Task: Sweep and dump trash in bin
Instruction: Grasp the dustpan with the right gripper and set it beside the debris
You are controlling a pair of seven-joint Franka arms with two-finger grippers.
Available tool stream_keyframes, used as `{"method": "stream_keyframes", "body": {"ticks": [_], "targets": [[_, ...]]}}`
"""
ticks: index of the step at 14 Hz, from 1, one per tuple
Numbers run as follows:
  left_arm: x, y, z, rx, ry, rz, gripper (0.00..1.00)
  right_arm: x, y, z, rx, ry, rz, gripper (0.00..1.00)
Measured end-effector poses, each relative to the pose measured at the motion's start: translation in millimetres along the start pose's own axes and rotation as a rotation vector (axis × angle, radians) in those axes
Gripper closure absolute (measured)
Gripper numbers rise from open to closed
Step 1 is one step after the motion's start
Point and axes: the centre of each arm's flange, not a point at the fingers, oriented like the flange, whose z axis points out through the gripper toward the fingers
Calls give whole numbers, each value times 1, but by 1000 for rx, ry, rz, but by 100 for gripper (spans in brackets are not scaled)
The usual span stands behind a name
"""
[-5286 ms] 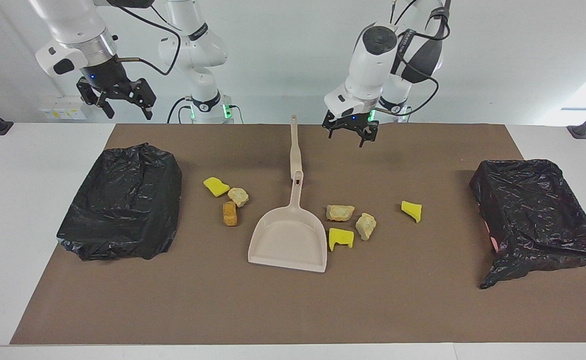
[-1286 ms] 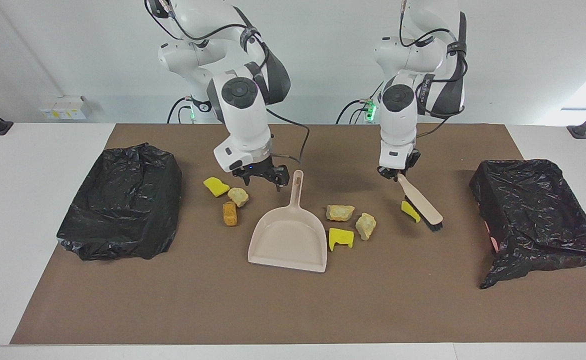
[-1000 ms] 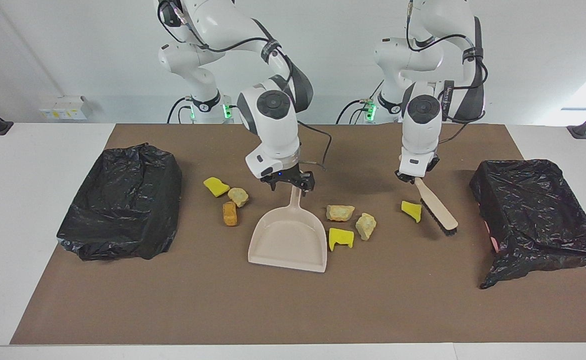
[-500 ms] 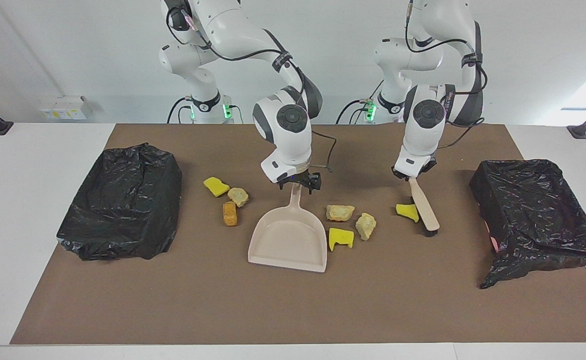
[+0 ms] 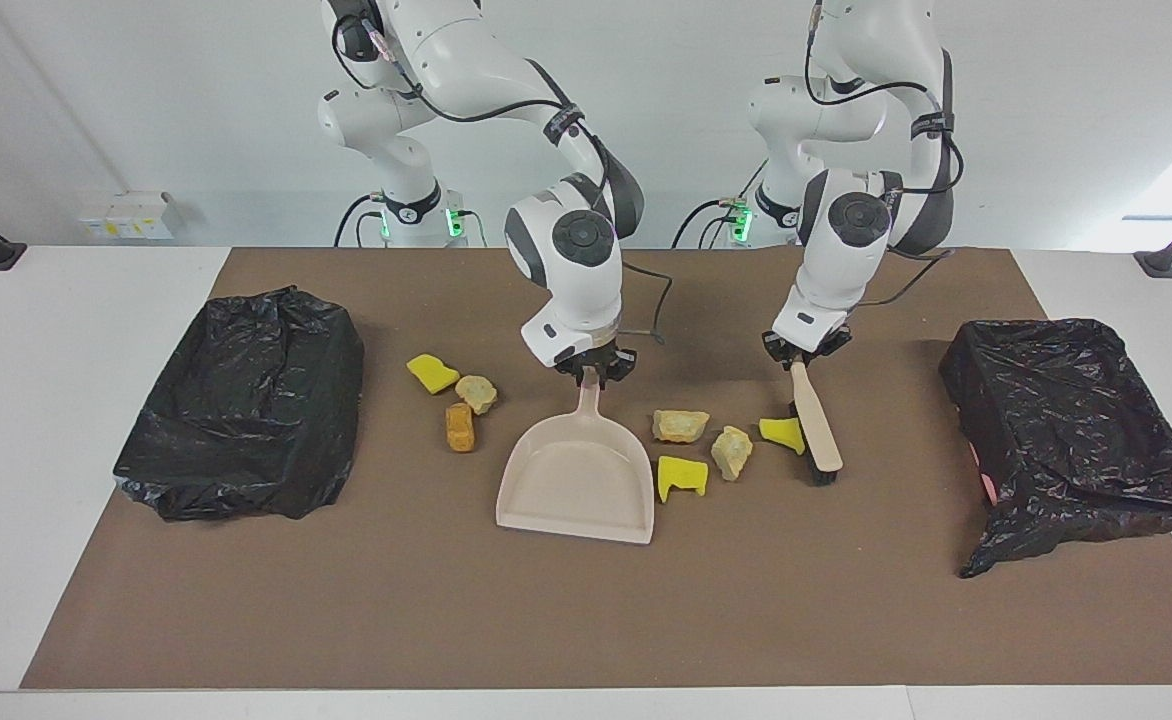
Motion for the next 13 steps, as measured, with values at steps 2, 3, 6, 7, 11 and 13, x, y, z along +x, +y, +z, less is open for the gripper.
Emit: {"method": "stream_keyframes", "body": {"ticks": [2, 3, 6, 7, 11, 13], "targets": [[0, -1, 0, -1, 1, -1, 74, 4, 3, -5, 9, 5, -67, 68], [1, -1, 0, -1, 1, -1, 74, 8, 9, -11, 16, 13, -126, 68], [5, -4, -5, -6, 13, 14, 74, 30, 53, -51, 19, 9, -367, 68], [9, -5, -11, -9, 21, 12, 74, 36, 73, -64, 15, -8, -468, 68], [18, -28, -20, -6, 3, -24, 74, 62, 134, -72, 11, -29, -945, 68], [19, -33, -20, -6, 1, -33, 74, 73, 152, -60, -73, -55, -1192, 68]]}}
